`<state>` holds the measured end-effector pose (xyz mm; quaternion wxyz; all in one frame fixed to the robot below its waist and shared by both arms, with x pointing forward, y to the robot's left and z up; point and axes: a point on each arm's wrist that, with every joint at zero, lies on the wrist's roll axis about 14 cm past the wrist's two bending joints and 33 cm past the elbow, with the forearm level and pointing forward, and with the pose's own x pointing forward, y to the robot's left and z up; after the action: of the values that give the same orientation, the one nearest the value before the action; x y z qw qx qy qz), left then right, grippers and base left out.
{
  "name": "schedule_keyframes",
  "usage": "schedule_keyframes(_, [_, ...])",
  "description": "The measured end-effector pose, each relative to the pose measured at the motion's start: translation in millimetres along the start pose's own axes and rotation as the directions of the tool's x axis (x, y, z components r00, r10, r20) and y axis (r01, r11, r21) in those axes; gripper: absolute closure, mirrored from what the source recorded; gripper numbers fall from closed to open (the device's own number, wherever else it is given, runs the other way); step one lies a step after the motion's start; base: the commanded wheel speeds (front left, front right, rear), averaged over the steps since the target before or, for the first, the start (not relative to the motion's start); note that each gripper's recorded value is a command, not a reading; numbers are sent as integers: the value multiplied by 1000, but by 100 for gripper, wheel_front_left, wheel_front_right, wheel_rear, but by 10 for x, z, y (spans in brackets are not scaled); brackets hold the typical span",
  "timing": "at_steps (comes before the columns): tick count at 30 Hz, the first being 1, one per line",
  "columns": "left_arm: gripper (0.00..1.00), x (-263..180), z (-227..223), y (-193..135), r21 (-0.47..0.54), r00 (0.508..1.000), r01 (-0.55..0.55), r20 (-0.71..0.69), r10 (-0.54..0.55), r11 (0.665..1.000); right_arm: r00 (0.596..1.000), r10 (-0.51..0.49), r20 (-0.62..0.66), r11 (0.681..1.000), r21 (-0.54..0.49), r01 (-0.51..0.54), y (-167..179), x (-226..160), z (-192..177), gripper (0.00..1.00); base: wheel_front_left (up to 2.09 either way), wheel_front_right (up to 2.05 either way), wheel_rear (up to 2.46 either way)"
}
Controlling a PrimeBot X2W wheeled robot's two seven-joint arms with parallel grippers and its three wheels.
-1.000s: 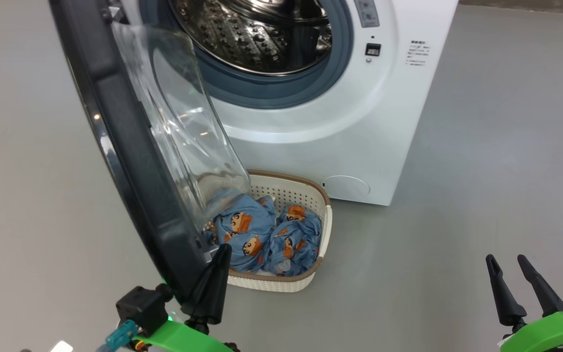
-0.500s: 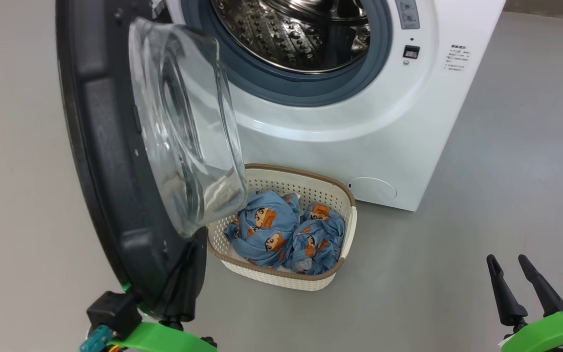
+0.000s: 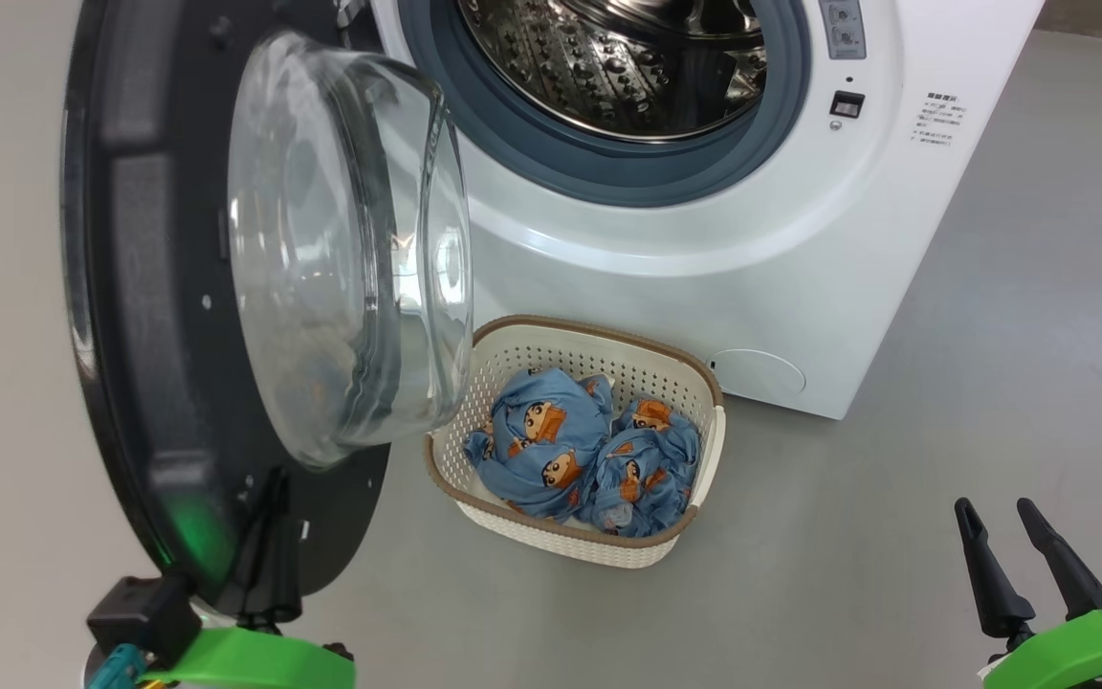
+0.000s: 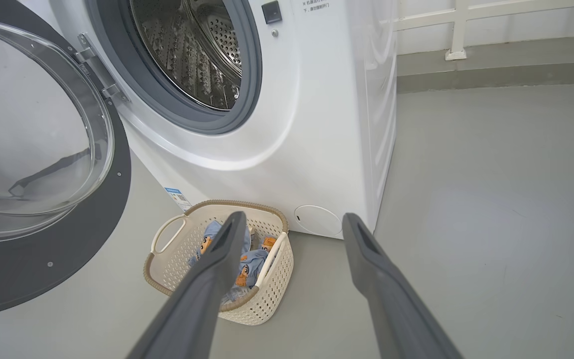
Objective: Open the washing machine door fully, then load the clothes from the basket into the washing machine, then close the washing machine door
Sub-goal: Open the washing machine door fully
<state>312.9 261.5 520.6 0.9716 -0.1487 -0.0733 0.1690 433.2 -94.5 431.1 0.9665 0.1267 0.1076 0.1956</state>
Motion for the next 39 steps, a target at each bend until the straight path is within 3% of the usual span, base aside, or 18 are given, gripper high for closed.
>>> schedule_keyframes(20, [100, -1, 116, 651, 95, 980, -197, 31, 195, 976, 998, 22, -56, 998, -58, -25, -23, 75, -172, 0, 0, 0, 0])
schedule_keyframes(39, [100, 274, 325, 1194, 186, 938, -345, 94, 332, 920, 991, 25, -134, 993, -111, -41, -153, 189, -457, 0, 0, 0, 0])
